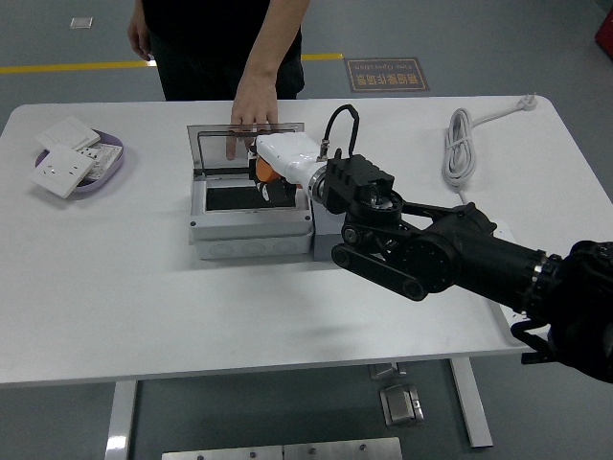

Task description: Pick up the cylinder from the cube,place it in the box,flap close box

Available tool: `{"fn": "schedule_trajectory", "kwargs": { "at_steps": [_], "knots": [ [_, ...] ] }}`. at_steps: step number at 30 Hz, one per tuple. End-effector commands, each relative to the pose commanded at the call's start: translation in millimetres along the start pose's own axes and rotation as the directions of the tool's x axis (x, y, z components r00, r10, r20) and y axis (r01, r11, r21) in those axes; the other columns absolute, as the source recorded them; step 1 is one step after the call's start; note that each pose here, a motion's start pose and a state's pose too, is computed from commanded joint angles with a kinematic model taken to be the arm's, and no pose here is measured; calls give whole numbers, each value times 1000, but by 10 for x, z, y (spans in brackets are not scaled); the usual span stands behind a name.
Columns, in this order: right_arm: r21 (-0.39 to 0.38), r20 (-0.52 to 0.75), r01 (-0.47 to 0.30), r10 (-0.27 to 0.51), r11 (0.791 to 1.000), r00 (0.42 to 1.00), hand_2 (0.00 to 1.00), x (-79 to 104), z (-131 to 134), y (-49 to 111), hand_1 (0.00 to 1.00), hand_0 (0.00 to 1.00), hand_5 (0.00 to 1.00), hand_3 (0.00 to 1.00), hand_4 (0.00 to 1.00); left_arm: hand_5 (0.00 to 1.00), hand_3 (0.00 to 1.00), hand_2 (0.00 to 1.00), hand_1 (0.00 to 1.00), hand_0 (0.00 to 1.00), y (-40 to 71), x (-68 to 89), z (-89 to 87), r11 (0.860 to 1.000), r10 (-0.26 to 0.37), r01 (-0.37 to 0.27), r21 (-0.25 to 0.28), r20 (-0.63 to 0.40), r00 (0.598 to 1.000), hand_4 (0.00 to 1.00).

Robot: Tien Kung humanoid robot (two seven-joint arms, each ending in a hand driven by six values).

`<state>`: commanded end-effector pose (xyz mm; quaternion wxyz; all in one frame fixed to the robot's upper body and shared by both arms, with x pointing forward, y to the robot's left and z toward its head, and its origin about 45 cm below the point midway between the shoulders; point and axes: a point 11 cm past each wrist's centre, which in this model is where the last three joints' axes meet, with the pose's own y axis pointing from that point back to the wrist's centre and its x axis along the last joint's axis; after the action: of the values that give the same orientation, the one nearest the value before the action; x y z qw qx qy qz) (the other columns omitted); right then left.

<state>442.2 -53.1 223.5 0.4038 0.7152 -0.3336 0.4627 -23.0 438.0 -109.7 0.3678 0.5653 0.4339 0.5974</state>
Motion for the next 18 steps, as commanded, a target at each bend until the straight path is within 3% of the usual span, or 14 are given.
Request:
{"fn": "schedule_trajectory", "kwargs": {
  "at_steps": [3,4,9,10,15,16,18],
  "knots": [
    [-3,-14,13,-13,1000,1000,524,-11,9,-5,535,481,2,521,2,244,598,560,608,578,0,8,12,1000,1,-1,-2,1,1000,619],
    [-5,-22,19,-19,1000,1000,624,-17,14,-6,639,764,94,627,61,244,598,560,607,579,1,10,18,1000,1,-1,-4,2,1000,618],
    [-20,-70,45,-46,999,997,624,-65,47,-8,639,764,94,627,61,244,598,560,607,579,2,13,43,1000,1,-1,-8,5,1000,618],
    [-21,-76,48,-50,999,996,771,-74,53,-8,755,844,145,738,516,244,598,560,606,578,2,13,48,1000,1,-1,-9,6,1000,618],
    [-28,-91,45,-47,999,995,771,-77,74,-12,755,844,145,738,516,244,598,560,606,578,3,13,60,1000,0,0,-11,10,1000,618],
    [-27,-92,41,-43,999,995,806,-68,74,-13,786,867,193,833,687,243,597,560,606,578,3,13,60,1000,0,0,-11,10,1000,616],
    [-26,-93,35,-38,999,995,806,-52,70,-15,786,867,193,833,687,243,597,560,606,578,3,13,59,1000,0,0,-10,11,1000,616]
  ]
}}
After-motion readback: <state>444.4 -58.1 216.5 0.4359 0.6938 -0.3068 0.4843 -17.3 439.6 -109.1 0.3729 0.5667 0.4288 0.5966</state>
